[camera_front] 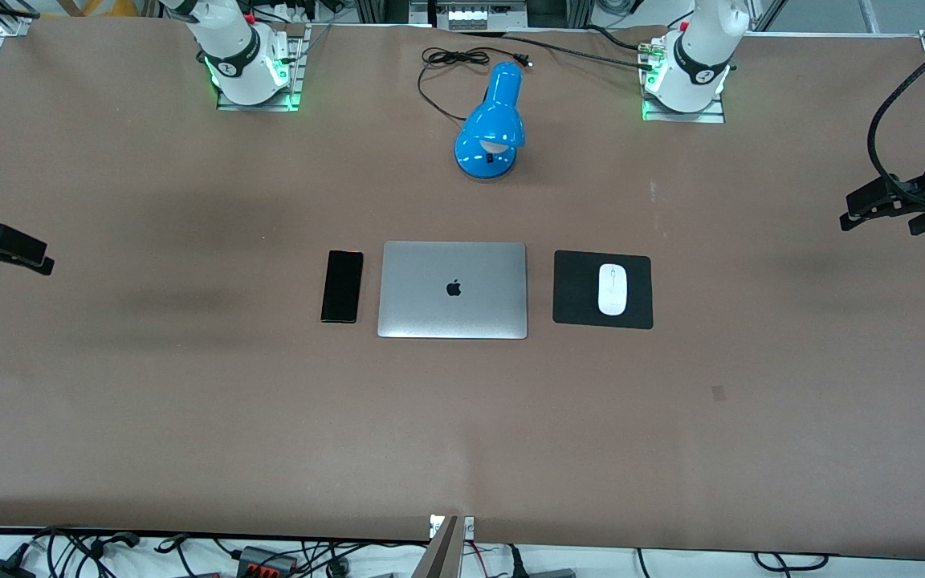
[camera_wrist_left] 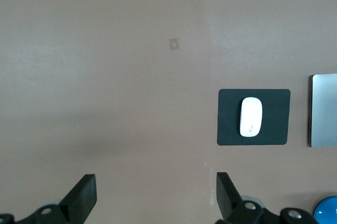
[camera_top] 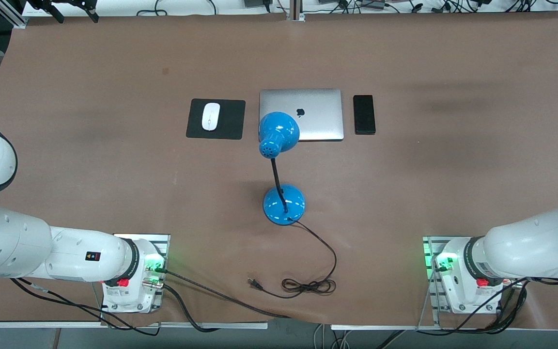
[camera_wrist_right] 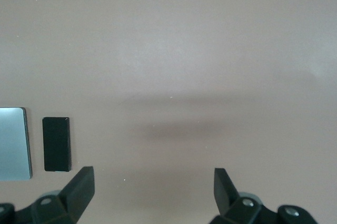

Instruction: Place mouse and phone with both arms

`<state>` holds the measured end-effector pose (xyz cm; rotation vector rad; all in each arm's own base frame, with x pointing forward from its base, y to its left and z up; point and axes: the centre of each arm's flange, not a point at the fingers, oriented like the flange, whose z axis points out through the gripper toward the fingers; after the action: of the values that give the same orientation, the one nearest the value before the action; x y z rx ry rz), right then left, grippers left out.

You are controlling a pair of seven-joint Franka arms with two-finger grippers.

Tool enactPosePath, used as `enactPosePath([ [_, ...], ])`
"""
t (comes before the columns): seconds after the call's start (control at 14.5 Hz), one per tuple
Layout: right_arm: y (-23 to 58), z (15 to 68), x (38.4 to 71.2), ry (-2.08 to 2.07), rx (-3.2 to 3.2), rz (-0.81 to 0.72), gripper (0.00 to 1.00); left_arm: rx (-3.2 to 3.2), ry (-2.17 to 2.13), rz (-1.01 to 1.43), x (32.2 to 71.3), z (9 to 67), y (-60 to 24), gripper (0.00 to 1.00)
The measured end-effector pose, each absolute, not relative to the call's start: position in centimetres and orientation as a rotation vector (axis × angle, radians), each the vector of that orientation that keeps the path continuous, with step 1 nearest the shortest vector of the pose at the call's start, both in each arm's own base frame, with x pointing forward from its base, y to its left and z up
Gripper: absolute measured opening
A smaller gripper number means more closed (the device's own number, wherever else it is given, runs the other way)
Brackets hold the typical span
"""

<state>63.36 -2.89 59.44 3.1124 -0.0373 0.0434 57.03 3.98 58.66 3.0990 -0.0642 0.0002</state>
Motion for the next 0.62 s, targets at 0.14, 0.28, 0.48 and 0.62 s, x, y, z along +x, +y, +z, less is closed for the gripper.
enactPosePath([
  [0.14, -2.7, 58.7, 61.9, -0.032, 3.112, 0.054, 1.00, 3.099, -0.063, -0.002, 57.1, 58.6, 4.0, 1.00],
  [0.28, -2.6, 57.9, 59.9, -0.030, 3.113, 0.050, 1.00, 3.100, -0.061, -0.006, 57.2, 58.4, 4.1, 1.00],
  [0.48, -2.5, 57.4, 57.0, -0.029, 3.114, 0.022, 1.00, 3.100, -0.059, -0.011, 57.3, 58.2, 4.2, 1.00],
  [0.62, -2.5, 57.3, 55.7, -0.029, 3.115, 0.016, 1.00, 3.101, -0.059, -0.011, 57.3, 58.3, 4.2, 1.00],
])
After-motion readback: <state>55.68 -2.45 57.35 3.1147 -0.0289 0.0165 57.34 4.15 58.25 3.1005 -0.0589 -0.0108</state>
